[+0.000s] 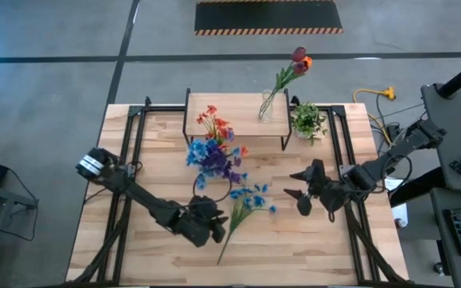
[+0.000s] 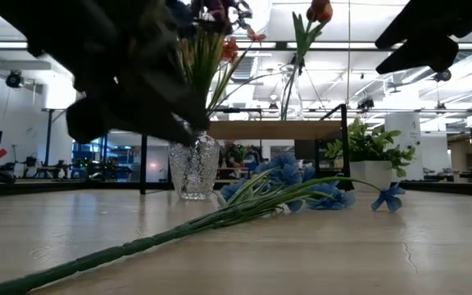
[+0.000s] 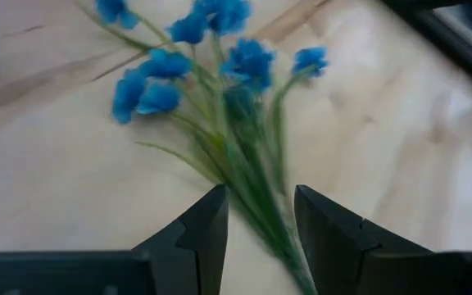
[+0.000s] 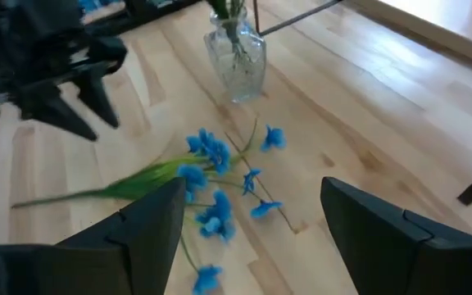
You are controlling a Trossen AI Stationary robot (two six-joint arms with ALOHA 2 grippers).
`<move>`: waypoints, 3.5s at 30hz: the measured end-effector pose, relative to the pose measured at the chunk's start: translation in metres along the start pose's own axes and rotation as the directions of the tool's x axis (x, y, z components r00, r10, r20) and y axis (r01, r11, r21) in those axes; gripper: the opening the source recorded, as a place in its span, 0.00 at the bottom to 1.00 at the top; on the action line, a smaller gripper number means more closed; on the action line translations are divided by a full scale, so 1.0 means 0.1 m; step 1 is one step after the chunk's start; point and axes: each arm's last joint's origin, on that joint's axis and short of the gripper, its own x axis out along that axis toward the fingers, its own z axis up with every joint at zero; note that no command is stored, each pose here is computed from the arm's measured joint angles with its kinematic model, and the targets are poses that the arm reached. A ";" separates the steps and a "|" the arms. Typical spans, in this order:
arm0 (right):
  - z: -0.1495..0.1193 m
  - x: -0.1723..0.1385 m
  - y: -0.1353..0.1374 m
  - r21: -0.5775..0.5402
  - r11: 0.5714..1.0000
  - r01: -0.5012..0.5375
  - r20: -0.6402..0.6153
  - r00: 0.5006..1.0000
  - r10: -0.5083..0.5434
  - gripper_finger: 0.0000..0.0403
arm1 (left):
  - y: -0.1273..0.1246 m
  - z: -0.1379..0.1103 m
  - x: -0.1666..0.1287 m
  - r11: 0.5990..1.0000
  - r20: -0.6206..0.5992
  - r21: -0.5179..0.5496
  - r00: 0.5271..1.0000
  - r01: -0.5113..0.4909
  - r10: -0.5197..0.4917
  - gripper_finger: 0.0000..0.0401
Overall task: Pick and place flowers into a vace then onto a shelf
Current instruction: Put the blue flowers into the transparent vase
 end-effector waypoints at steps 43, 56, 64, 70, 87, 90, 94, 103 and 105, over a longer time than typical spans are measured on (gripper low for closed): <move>0.00 -0.19 -0.24 -0.203 0.976 -0.075 0.029 0.996 0.083 0.63 | -0.72 0.26 -0.57 0.966 -0.104 0.238 0.986 -0.100 0.128 0.16; -0.04 -0.17 -0.25 -0.215 0.974 -0.069 0.022 0.997 0.075 0.63 | -0.81 0.05 -0.08 0.916 -0.158 0.379 0.967 -0.129 0.202 0.08; -0.10 -0.14 -0.28 -0.190 0.980 -0.059 0.008 0.998 0.062 0.63 | -0.78 0.12 0.30 0.912 -0.176 0.378 0.955 -0.159 0.240 0.08; -0.15 -0.12 -0.30 -0.183 0.981 -0.059 -0.006 0.998 0.059 0.62 | -0.71 0.25 0.46 0.938 -0.193 0.304 0.953 -0.168 0.233 0.10; -0.16 -0.11 -0.31 -0.198 0.978 -0.057 -0.008 0.998 0.056 0.61 | -0.59 0.48 0.68 0.922 -0.238 0.375 0.952 -0.092 0.192 0.46; -0.16 -0.11 -0.31 -0.199 0.978 -0.056 -0.008 0.998 0.056 0.61 | -0.54 0.49 0.71 0.920 -0.245 0.380 0.948 -0.099 0.203 0.46; -0.16 -0.11 -0.31 -0.200 0.978 -0.055 -0.009 0.998 0.055 0.61 | -0.47 0.51 0.76 0.925 -0.289 0.368 0.935 -0.090 0.206 0.46; -0.16 -0.11 -0.31 -0.208 0.977 -0.055 -0.009 0.998 0.054 0.60 | -0.32 0.61 0.93 0.960 -0.445 0.279 0.882 -0.030 0.157 0.46; -0.16 -0.11 -0.31 -0.208 0.977 -0.055 -0.009 0.998 0.054 0.60 | -0.27 0.60 0.99 0.965 -0.490 0.263 0.859 -0.018 0.149 0.46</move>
